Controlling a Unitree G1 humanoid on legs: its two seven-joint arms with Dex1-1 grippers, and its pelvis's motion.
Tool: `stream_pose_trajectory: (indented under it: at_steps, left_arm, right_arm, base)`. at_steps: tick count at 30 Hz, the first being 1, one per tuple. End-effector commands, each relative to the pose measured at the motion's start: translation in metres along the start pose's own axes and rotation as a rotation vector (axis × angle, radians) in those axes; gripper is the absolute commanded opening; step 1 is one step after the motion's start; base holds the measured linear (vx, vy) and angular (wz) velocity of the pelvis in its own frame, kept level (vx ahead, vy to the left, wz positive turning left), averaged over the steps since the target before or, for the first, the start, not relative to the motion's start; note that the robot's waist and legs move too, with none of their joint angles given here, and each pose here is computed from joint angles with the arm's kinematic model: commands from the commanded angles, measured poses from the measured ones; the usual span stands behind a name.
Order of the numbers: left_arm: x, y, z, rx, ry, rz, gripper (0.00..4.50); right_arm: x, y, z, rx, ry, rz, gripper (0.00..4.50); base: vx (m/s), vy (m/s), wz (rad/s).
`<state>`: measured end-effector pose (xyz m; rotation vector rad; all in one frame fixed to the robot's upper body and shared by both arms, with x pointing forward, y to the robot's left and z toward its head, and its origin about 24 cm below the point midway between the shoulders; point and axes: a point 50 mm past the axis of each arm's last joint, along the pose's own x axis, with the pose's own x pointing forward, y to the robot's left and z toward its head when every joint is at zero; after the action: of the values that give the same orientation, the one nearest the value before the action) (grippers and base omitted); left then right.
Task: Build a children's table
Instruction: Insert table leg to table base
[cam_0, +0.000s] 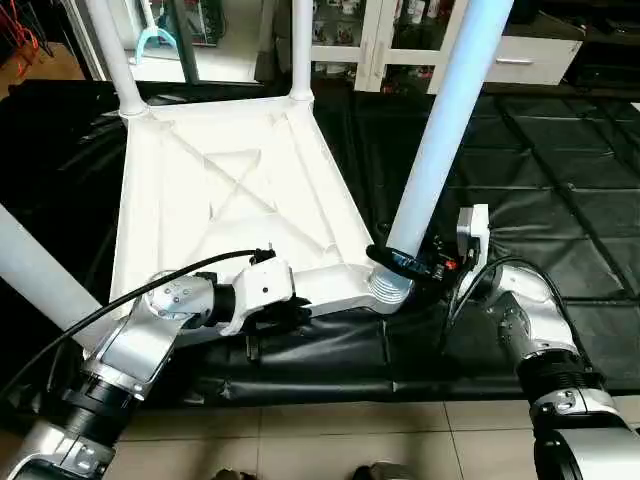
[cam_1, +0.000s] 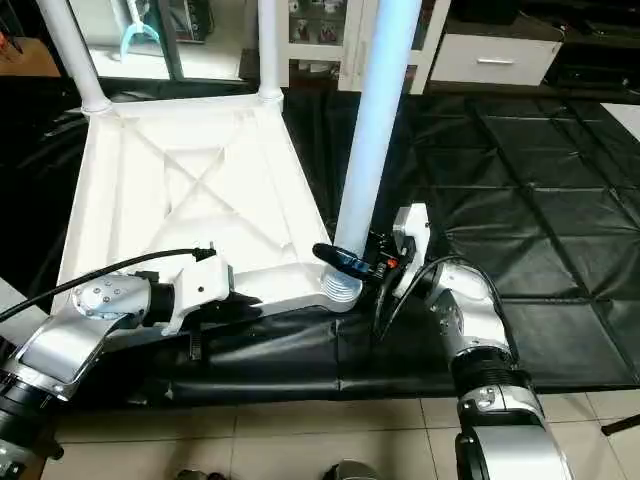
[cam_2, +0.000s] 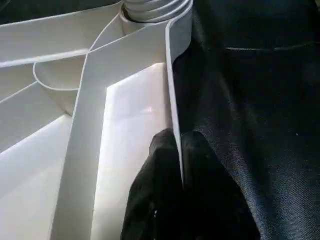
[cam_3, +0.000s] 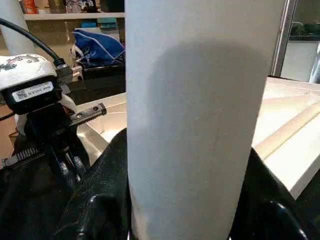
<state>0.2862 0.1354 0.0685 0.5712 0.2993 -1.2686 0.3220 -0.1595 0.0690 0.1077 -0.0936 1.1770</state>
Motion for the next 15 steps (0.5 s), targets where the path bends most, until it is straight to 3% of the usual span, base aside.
stream_pose_trajectory:
  at_steps: [1, 9, 15]
  left_arm:
    - [0.012, -0.012, -0.010, -0.060, 0.003, -0.049, 0.00]
    - [0.012, -0.010, -0.009, -0.063, 0.000, -0.043, 0.00]
    - [0.012, -0.009, -0.009, -0.060, 0.006, -0.043, 0.00]
  right_arm:
    - [-0.008, 0.012, -0.029, 0.092, 0.104, 0.010, 1.86]
    - [-0.023, 0.018, -0.045, 0.104, 0.101, -0.068, 1.86]
    - [-0.024, 0.020, -0.050, 0.105, 0.078, -0.124, 1.86]
  base:
    - [0.000, 0.000, 0.00]
    - [0.000, 0.000, 0.00]
    - [0.000, 0.000, 0.00]
